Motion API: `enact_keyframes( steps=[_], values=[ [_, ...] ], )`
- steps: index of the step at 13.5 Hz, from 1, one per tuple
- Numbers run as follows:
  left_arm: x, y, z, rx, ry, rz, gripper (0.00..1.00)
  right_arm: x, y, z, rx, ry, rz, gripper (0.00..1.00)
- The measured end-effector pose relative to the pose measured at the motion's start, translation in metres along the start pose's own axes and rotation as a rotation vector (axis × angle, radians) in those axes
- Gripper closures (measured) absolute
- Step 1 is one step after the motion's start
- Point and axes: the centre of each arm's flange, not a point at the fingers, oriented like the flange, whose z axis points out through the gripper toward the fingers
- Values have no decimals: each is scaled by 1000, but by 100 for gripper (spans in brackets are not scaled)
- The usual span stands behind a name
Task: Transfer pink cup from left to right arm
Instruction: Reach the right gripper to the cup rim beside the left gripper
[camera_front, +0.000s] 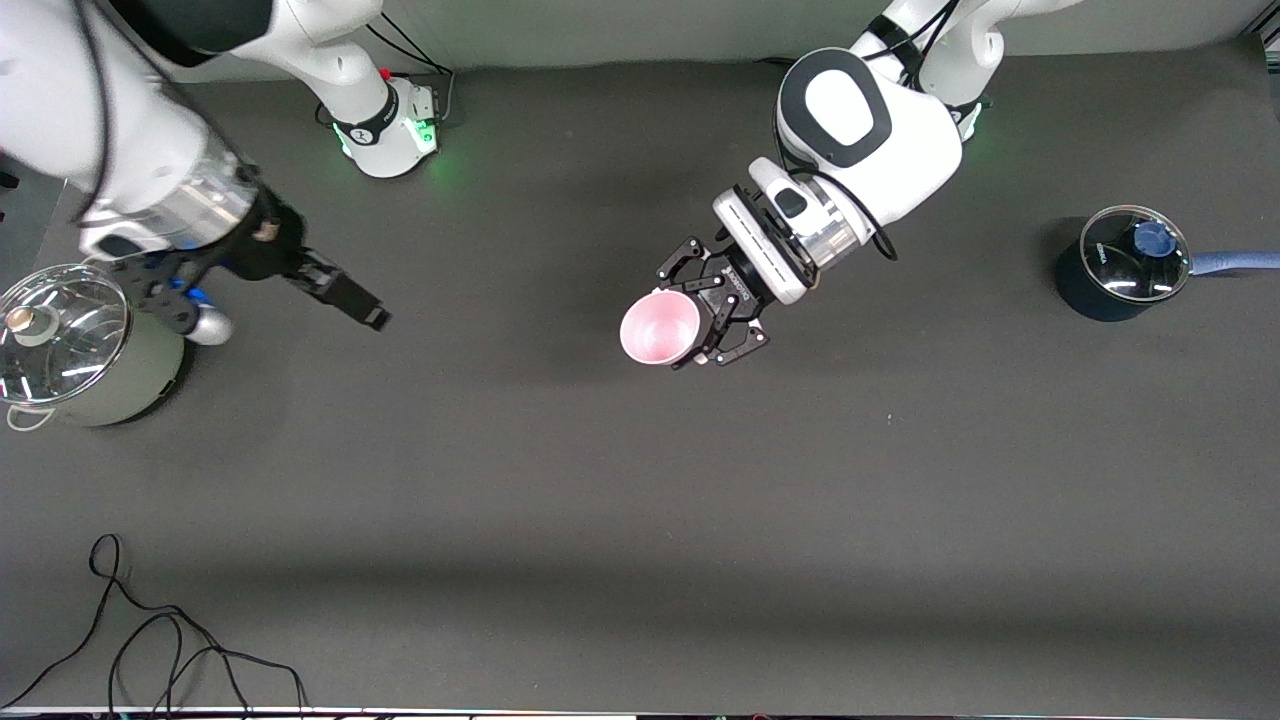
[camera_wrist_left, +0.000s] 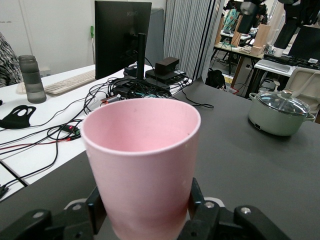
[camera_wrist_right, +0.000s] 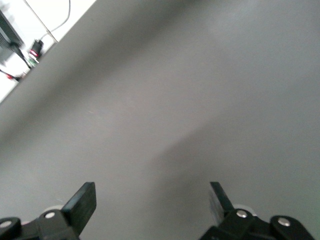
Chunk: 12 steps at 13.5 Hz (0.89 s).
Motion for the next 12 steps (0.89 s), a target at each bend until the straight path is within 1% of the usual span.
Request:
enact_keyframes(
  steps=[2,3,7,10,12],
  values=[
    [0,-1,0,1,0,-1,34,-19,-29,2,52,15,102,0],
    [0,-1,0,2,-1,-1,34,-26,-44,3,69,17,133,0],
    [-1,-3,0,5,-1,-3,34,-54,-93,13,123,19,155,0],
    [-1,-5,-3,30,-6,-3,34,-86,-121,26,188,16,183,0],
    [-1,-6,-3,35,-8,-3,34,-110,-130,32,192,8,183,0]
  ],
)
